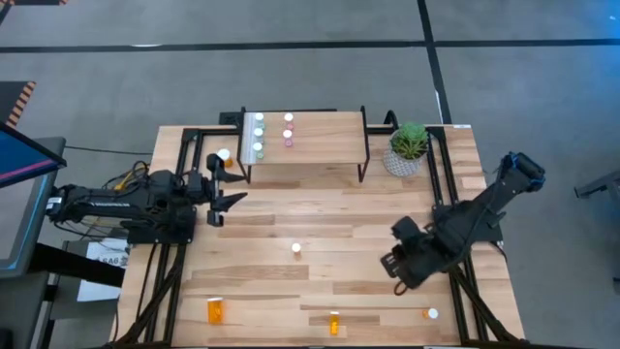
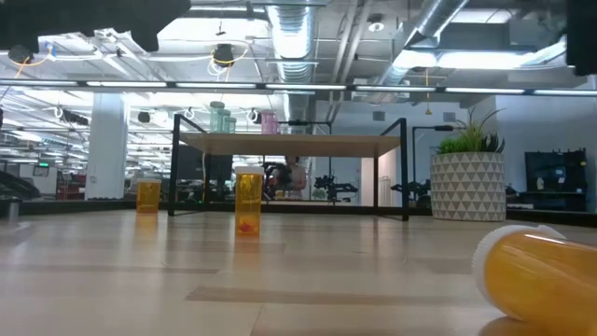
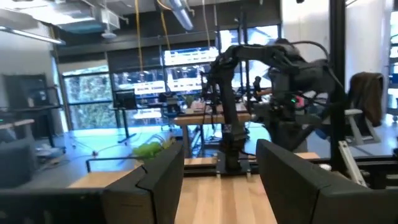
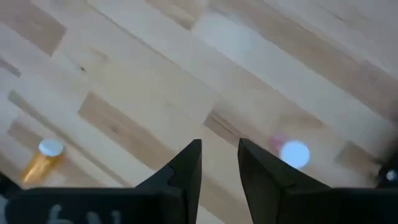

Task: Pick and place medicine bottles onto shelf by color
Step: Put the pink pill bottle on the shelf aligned with the other pink pill bottles

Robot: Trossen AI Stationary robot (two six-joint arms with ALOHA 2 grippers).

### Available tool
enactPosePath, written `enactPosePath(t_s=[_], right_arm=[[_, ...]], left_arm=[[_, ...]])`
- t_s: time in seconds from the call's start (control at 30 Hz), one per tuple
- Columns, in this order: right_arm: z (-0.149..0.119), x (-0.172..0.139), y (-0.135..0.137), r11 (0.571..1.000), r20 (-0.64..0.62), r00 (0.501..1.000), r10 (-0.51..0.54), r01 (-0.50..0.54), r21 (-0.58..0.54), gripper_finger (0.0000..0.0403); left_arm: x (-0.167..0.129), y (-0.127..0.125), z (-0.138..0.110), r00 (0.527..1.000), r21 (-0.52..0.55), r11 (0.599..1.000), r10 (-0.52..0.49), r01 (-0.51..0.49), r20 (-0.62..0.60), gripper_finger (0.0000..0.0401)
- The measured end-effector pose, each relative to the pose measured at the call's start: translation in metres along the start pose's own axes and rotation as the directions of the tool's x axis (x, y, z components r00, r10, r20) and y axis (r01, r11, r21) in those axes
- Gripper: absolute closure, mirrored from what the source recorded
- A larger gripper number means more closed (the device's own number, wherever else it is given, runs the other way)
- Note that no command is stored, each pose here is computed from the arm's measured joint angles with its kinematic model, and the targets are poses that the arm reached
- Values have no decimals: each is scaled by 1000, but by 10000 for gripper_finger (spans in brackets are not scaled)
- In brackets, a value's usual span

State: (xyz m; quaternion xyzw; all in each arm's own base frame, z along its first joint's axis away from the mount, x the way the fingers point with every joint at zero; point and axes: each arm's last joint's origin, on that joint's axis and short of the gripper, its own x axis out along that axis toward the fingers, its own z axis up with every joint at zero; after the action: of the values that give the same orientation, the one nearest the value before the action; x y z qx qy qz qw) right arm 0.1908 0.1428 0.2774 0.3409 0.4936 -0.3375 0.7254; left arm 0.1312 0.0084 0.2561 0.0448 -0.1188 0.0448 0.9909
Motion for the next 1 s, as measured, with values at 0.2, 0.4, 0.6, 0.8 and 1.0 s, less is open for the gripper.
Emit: enactPosePath(t_s=[0.2, 0.4, 0.6, 0.8, 1.0], right_arm=[[-25, 16, -18, 996, -34, 999, 18, -15, 88, 273], [-34, 24, -44, 983, -56, 998, 28, -18, 183, 271], [-29, 37, -60, 974, -45, 999, -30, 39, 225, 257], [-26, 54, -66, 970, -48, 999, -13, 24, 243, 214], [-27, 61, -70, 969, -70, 996, -48, 64, 238, 177]], left_arm=[[0, 1, 3, 999, -1, 1000, 13, -13, 34, 211], [0, 1, 4, 999, -2, 1000, 14, -14, 42, 211], [0, 1, 4, 999, -3, 1000, 14, -14, 43, 211], [0, 1, 4, 999, -3, 1000, 14, -14, 42, 211], [0, 1, 4, 999, -2, 1000, 13, -13, 38, 211]])
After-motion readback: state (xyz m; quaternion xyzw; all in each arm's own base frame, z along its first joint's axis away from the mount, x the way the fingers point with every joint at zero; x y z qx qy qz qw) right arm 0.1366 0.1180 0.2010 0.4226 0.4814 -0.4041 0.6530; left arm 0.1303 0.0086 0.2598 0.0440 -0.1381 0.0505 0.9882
